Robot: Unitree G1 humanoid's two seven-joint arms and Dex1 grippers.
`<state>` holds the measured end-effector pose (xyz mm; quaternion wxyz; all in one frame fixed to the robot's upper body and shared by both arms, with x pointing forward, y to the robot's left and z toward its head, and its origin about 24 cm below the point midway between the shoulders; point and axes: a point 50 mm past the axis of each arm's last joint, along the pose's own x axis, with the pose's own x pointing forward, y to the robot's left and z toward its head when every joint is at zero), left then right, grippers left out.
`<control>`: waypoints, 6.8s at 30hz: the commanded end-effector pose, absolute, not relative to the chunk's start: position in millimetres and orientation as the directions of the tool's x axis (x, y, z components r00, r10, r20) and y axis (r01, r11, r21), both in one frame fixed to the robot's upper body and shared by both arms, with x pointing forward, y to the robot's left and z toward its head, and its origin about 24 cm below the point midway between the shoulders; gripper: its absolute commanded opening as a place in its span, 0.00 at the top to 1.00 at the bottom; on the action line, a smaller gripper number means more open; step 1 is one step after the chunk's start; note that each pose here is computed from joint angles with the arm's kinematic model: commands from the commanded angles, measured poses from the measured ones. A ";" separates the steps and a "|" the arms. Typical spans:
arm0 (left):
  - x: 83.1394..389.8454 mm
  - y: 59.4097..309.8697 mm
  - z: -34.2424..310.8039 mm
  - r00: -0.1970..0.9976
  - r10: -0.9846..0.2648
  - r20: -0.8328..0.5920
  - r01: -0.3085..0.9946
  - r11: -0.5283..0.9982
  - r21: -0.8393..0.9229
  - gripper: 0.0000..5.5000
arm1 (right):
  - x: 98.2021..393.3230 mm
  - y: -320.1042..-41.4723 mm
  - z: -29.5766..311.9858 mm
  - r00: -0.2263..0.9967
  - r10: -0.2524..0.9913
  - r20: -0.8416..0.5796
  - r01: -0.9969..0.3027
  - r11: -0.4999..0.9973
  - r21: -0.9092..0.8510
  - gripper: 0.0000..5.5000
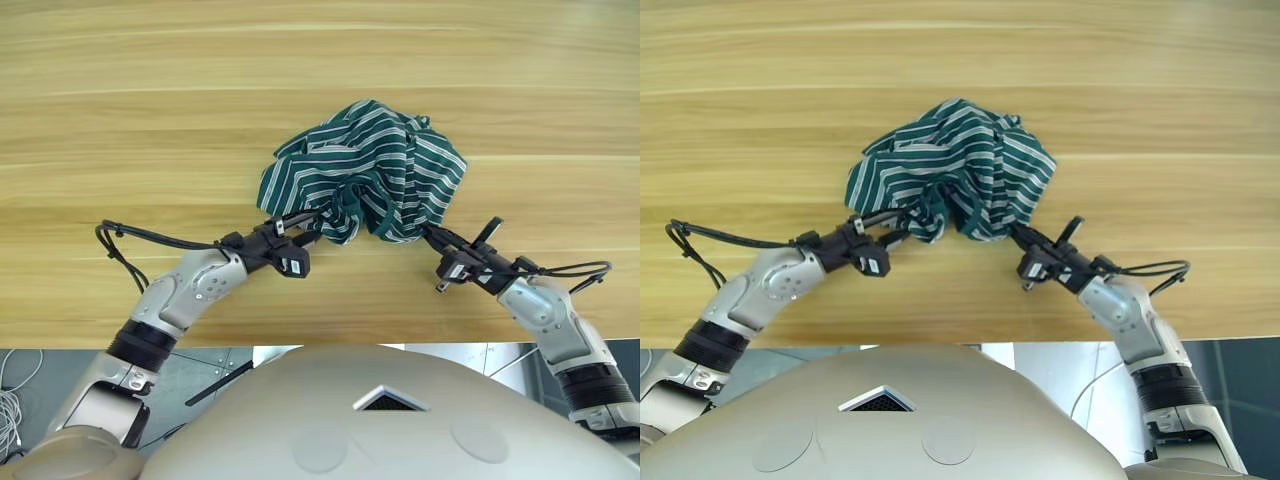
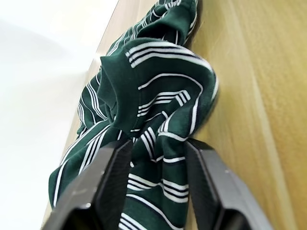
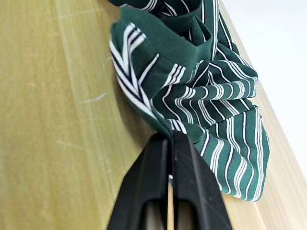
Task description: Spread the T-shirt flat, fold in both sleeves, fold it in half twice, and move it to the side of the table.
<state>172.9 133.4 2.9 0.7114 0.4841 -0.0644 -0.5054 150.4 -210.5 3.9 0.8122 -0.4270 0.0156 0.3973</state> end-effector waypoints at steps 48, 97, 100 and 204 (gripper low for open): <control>176.0 189.6 110.4 0.487 -0.725 0.487 0.675 0.666 0.318 1.00 | 171.4 -219.2 144.2 0.574 0.668 0.474 -0.537 0.744 -0.399 1.00; 157.9 240.1 -1.1 0.629 -0.715 -0.306 0.726 0.398 0.562 1.00 | 169.8 -241.5 32.2 0.501 0.721 -0.479 -0.807 0.190 -0.559 1.00; 150.0 241.0 0.7 0.653 -0.694 -0.303 0.714 0.432 0.551 1.00 | 161.9 -241.9 32.0 0.502 0.704 -0.503 -0.805 0.167 -0.569 1.00; 183.9 239.3 21.5 0.632 -0.460 -0.623 0.612 -0.197 0.766 0.43 | 230.8 -278.4 78.8 0.953 0.299 0.040 -0.137 0.547 -0.826 0.48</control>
